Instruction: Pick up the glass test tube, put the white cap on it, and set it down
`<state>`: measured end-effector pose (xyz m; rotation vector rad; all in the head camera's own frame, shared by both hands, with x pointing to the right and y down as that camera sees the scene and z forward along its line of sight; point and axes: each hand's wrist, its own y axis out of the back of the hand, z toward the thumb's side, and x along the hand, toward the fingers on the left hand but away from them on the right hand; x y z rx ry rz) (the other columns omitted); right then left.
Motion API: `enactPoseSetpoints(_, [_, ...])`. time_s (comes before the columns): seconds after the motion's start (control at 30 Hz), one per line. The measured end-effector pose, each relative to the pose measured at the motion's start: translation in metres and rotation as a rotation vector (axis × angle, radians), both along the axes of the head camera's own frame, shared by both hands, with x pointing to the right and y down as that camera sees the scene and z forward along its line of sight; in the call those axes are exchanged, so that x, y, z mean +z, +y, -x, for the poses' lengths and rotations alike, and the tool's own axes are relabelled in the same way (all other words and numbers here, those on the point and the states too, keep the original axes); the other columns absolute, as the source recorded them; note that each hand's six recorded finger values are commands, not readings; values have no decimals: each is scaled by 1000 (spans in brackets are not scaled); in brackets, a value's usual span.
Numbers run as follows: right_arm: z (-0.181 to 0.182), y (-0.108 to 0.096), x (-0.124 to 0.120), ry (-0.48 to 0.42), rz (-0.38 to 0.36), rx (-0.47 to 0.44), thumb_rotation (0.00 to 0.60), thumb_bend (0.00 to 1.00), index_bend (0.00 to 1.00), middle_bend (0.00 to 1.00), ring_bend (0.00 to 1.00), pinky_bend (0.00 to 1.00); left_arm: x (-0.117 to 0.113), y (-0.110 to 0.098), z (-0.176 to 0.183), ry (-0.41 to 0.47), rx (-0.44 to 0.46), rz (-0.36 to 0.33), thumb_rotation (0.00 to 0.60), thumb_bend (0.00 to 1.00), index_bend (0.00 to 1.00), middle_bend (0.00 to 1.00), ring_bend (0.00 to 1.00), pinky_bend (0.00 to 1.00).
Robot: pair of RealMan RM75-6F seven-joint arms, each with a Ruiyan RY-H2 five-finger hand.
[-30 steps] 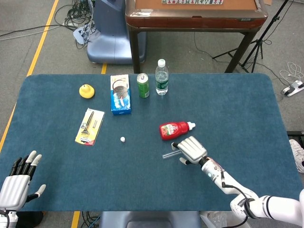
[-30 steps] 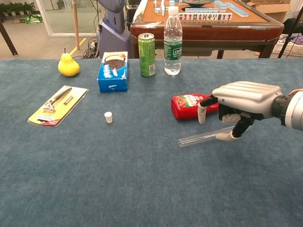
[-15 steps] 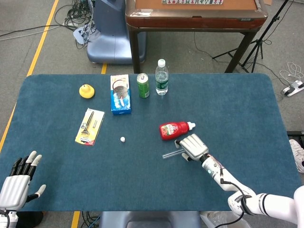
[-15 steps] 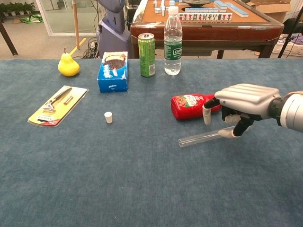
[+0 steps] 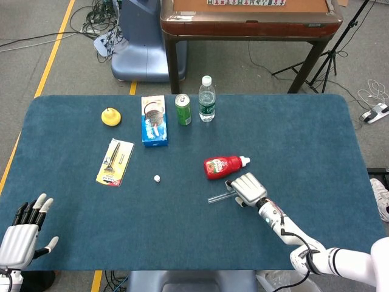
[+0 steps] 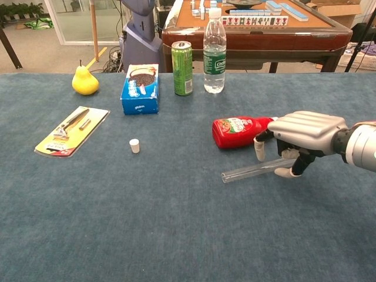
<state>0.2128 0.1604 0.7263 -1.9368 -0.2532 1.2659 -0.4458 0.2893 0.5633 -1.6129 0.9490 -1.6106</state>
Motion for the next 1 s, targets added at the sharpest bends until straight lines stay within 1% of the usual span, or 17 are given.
enactPoseSetpoints(0.43, [2,1,7,9,3,2,600,329,453,1000,1000,1000,0,1,1,-1,-5,1,600,204,0,0,0,0])
enactPoseSetpoints(1.0, [4,-1,13,26,4,3,600,330,510,1000,1000,1000,0,3,5,-3,-16,1,600,204,0,0,0,0])
